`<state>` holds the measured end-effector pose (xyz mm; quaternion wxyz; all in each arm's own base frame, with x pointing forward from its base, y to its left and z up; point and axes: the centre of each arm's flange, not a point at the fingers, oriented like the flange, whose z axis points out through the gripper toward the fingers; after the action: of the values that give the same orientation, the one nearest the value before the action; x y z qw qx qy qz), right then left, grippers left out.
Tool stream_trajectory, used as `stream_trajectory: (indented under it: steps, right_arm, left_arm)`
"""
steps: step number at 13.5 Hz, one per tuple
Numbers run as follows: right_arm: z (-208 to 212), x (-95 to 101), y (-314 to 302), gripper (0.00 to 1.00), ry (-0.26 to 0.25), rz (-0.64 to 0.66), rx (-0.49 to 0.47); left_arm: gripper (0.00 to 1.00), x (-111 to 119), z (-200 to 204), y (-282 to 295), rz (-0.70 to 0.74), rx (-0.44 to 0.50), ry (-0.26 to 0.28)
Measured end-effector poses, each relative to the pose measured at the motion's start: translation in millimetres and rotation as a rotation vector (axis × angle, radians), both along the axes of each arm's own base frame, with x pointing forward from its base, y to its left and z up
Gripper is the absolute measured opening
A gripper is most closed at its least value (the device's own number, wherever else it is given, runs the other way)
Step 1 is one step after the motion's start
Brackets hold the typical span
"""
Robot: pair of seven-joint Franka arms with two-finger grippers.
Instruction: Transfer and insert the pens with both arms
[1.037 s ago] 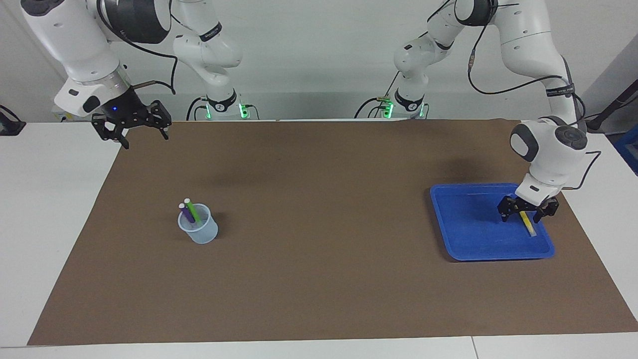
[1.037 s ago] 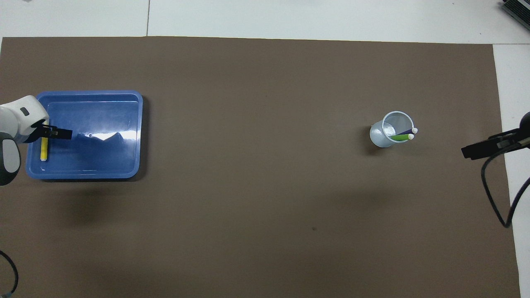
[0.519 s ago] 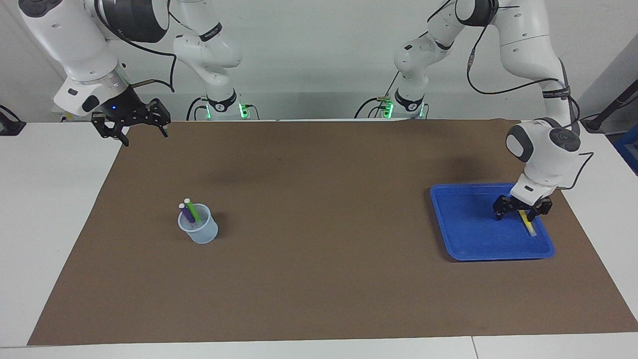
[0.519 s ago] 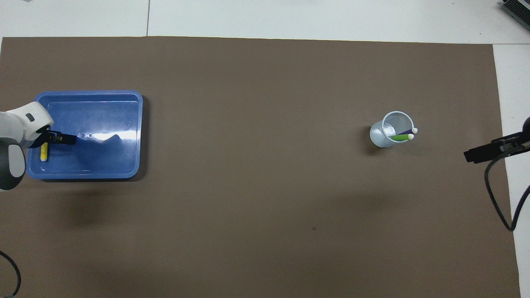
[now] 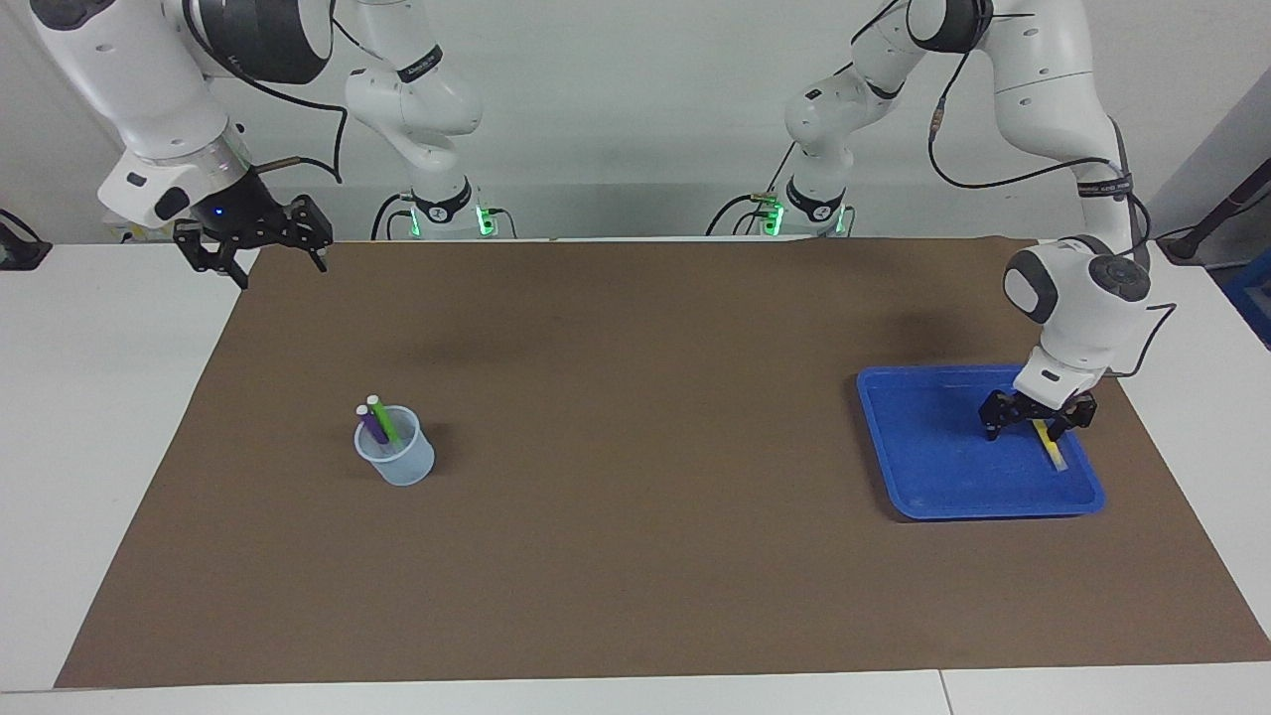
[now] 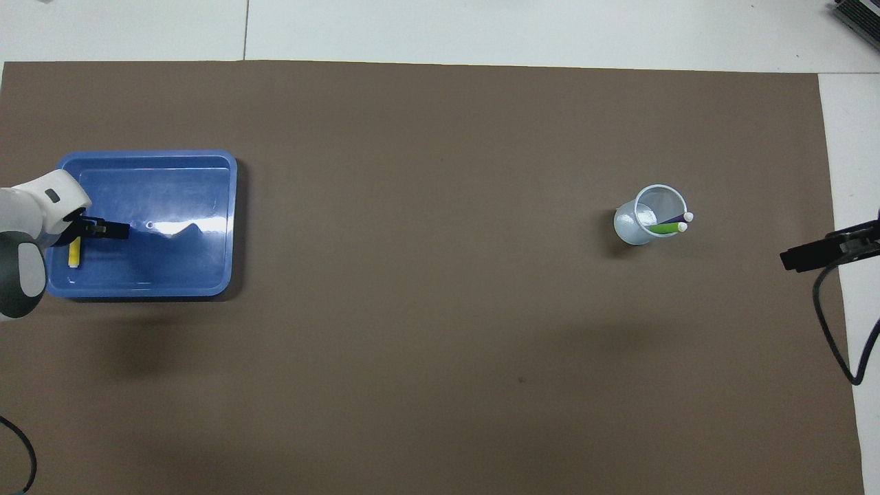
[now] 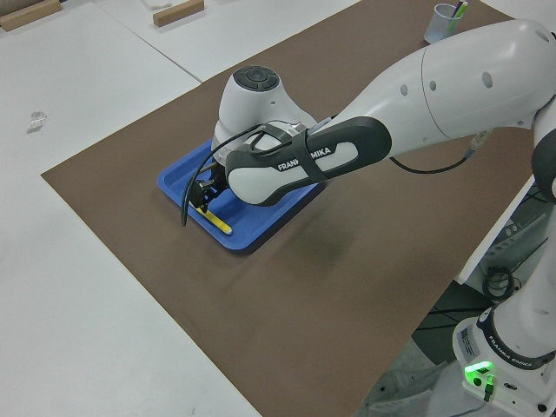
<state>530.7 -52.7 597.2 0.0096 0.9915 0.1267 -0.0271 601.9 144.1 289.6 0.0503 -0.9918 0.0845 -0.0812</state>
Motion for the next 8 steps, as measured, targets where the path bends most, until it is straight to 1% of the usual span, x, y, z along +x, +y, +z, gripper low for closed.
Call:
stream_trajectory:
  steps: [2,5,6,8]
  right_arm:
    - [1,-0.8,-2,1.00,0.000,0.001,-0.021]
    - [-2,-1.8,2,1.00,0.008,0.008,-0.022]
    - [-4,-2.7,4,1.00,0.013,0.013,-0.022]
    - [-7,-4.0,7,1.00,0.019,0.018,-0.022]
  left_arm:
    - [1.00,1,0,-8,0.030,-0.011,-0.005]
    - [1.00,6,2,-25,0.044,-0.019,-0.009]
    - [1.00,10,7,-29,0.043,-0.017,-0.002]
    - [1.00,26,32,-35,0.040,-0.006,0.030]
